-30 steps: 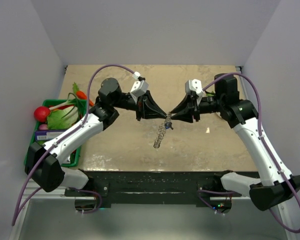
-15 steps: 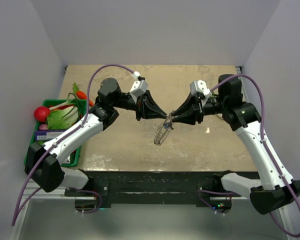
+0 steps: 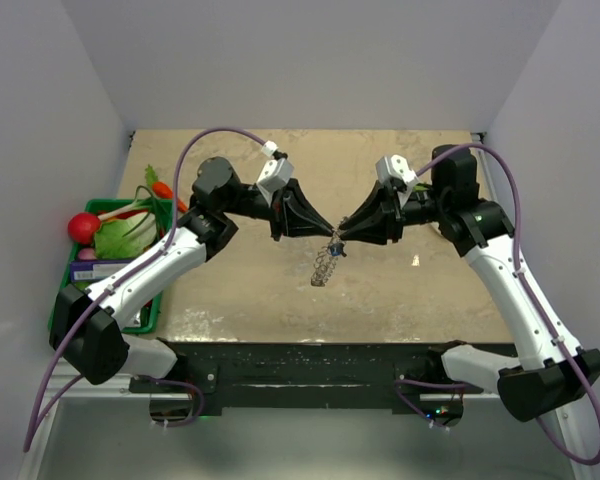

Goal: Remove the keys from the keyring
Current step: Remove the key from the keyring.

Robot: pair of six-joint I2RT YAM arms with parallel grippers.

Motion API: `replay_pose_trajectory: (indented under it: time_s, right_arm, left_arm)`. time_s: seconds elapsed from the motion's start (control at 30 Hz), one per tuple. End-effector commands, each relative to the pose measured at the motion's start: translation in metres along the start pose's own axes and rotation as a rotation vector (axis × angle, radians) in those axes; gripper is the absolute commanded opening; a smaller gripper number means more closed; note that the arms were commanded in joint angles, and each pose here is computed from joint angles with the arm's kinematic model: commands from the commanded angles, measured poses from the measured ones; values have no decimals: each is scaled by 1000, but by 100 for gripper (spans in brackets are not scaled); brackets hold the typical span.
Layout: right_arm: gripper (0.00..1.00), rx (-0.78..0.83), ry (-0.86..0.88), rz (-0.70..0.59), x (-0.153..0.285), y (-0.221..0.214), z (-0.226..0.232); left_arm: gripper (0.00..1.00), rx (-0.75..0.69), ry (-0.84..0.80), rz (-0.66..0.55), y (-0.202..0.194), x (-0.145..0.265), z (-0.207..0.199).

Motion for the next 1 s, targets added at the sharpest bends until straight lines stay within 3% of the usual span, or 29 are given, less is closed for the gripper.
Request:
replay_pose_trajectory:
  time_s: [0.0,0.4,0.97]
  right_arm:
    - [26,13,38,-25,-1,4,4]
    - [29,36,73,-38,1,4,16]
    - [19,13,106,-52,-3,6,13]
  left_arm:
    - [0,-56,-5,-33,11,0,-5]
    - [0,-50,29,-41,12,0,2]
    - [0,-31,50,-33,5,-1,9]
Point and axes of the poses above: each gripper's point midway between its finger pads, its own x axis back along the fingers, its own z axis along the line the jaws close on, y = z × x, the point moved 3 cm from there along x, back along the fingers, and after that the axes turned 3 degrees about -x, right-handed, at the moved point
